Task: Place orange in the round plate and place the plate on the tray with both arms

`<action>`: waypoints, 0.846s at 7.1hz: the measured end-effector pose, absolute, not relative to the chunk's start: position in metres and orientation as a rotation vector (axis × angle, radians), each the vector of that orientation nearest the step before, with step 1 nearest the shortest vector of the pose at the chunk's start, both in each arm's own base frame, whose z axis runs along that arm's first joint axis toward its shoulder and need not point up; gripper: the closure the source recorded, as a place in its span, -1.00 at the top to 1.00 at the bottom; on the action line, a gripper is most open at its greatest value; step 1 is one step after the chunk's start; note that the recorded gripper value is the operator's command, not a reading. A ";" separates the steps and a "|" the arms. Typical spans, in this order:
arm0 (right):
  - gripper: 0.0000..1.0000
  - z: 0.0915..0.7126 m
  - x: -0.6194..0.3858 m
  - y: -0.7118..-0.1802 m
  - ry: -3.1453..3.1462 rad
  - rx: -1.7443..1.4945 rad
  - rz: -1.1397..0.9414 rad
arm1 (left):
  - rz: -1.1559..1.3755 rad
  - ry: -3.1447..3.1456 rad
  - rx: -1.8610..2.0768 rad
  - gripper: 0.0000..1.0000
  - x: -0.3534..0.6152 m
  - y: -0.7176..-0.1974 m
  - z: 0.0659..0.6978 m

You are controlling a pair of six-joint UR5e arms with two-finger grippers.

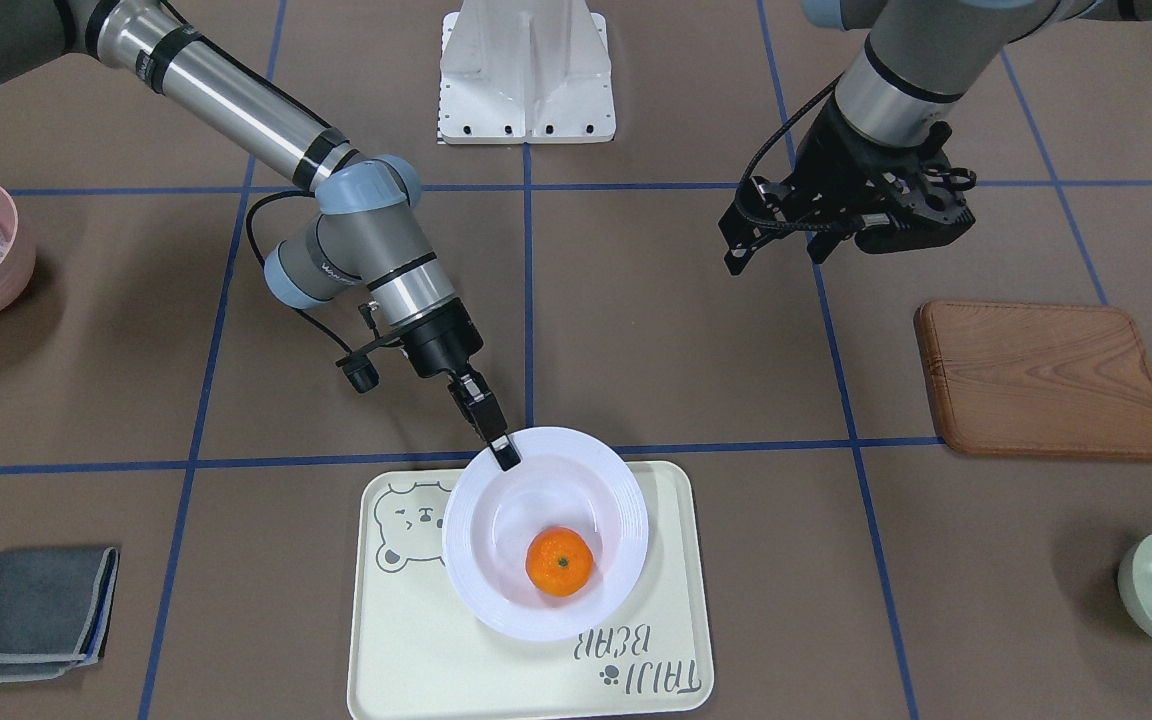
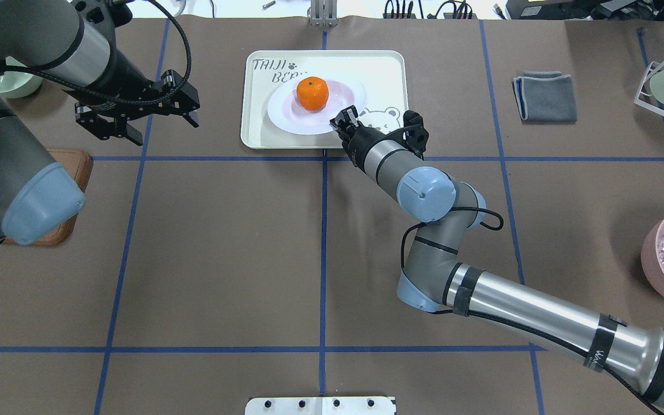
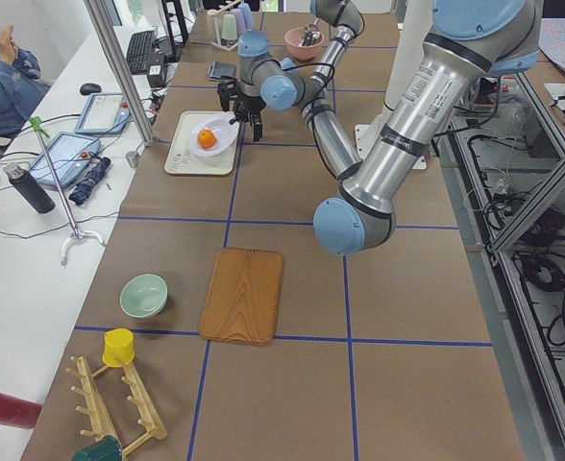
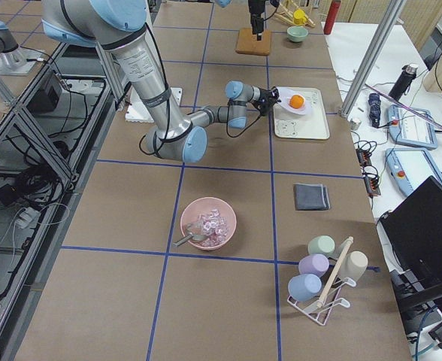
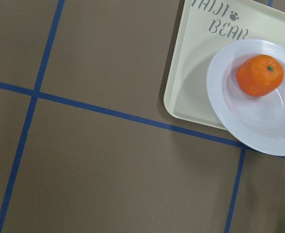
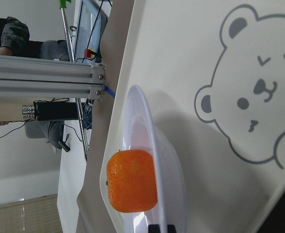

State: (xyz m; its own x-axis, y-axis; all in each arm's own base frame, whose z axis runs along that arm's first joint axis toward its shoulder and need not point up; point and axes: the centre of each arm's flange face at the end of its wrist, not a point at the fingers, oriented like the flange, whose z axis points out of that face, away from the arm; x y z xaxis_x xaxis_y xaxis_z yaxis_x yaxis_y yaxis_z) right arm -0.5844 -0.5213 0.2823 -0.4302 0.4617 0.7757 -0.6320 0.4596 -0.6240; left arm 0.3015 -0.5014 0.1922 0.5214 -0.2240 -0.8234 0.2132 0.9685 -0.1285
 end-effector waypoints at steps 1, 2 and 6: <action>-1.00 0.284 -0.590 -0.527 -1.579 0.162 1.265 | -0.263 0.988 -0.012 0.95 0.302 -0.502 0.192; -0.54 0.286 -0.594 -0.530 -1.562 0.169 1.280 | -0.265 0.986 -0.013 0.95 0.302 -0.502 0.193; 1.00 0.281 -0.595 -0.532 -1.552 0.175 1.283 | -0.272 0.983 -0.011 0.95 0.299 -0.505 0.194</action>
State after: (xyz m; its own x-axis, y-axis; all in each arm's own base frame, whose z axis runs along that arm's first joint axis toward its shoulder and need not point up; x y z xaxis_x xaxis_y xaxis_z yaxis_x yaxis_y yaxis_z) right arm -0.5953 -0.5321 0.2812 -0.4246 0.4758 0.7703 -0.6670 0.4109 -0.6215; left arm 0.2995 -0.5050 0.1942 0.5235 -0.2325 -0.8197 0.2221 0.9660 -0.1321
